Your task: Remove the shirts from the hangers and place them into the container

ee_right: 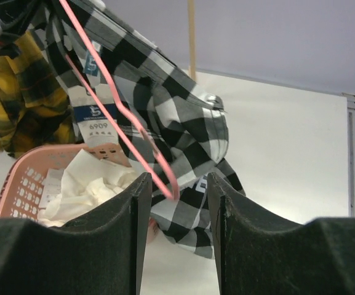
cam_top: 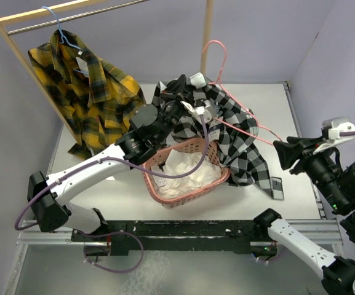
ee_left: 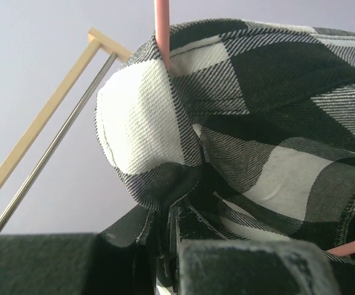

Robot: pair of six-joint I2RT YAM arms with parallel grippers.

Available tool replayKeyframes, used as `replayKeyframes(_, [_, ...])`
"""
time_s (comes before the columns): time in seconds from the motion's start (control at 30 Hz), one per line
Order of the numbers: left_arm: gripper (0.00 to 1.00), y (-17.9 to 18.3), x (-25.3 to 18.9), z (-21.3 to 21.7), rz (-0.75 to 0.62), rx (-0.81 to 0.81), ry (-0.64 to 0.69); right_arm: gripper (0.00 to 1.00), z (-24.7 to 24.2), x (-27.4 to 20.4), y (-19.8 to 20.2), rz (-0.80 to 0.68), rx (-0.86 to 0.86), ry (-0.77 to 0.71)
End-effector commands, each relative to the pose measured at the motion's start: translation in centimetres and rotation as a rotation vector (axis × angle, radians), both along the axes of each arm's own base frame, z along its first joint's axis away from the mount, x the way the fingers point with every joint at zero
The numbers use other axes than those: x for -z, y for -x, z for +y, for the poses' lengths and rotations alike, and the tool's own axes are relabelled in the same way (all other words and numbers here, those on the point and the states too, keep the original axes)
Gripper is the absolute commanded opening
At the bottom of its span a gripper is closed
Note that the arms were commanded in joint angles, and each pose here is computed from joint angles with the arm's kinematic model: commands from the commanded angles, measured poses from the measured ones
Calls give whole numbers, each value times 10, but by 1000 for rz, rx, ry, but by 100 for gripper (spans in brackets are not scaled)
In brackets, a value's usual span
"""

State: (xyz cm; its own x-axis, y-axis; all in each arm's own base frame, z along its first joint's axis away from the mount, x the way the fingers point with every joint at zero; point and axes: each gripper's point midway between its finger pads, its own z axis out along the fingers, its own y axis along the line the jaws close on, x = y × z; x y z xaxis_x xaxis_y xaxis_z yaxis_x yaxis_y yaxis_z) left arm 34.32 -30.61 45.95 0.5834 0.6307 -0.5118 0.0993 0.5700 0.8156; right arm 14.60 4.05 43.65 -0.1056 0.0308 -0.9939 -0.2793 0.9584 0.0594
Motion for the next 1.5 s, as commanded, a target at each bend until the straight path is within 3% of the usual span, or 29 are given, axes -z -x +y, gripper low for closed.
replayKeyframes(0.0, [0,20,-18,-13,-66,116,74,43,20,-18,-6,-50,-90,-9])
replayKeyframes(0.3, [0,21,20,-50,-66,189,37,44,29,-14,4,-29,-160,-5])
replayKeyframes(0.7, [0,32,19,-59,-70,245,88,39,57,13,-8,47,-263,17])
replayKeyframes(0.97, [0,39,16,-63,-80,251,84,16,62,16,-10,57,-274,2])
replayKeyframes(1.07, [0,39,17,-64,-81,247,79,2,62,15,-10,60,-272,-2])
replayKeyframes(1.27, [0,25,21,-72,-49,202,97,0,31,9,-14,53,-95,-33])
replayKeyframes(1.47, [0,-9,16,-122,-18,181,78,0,-13,3,-14,2,137,-85])
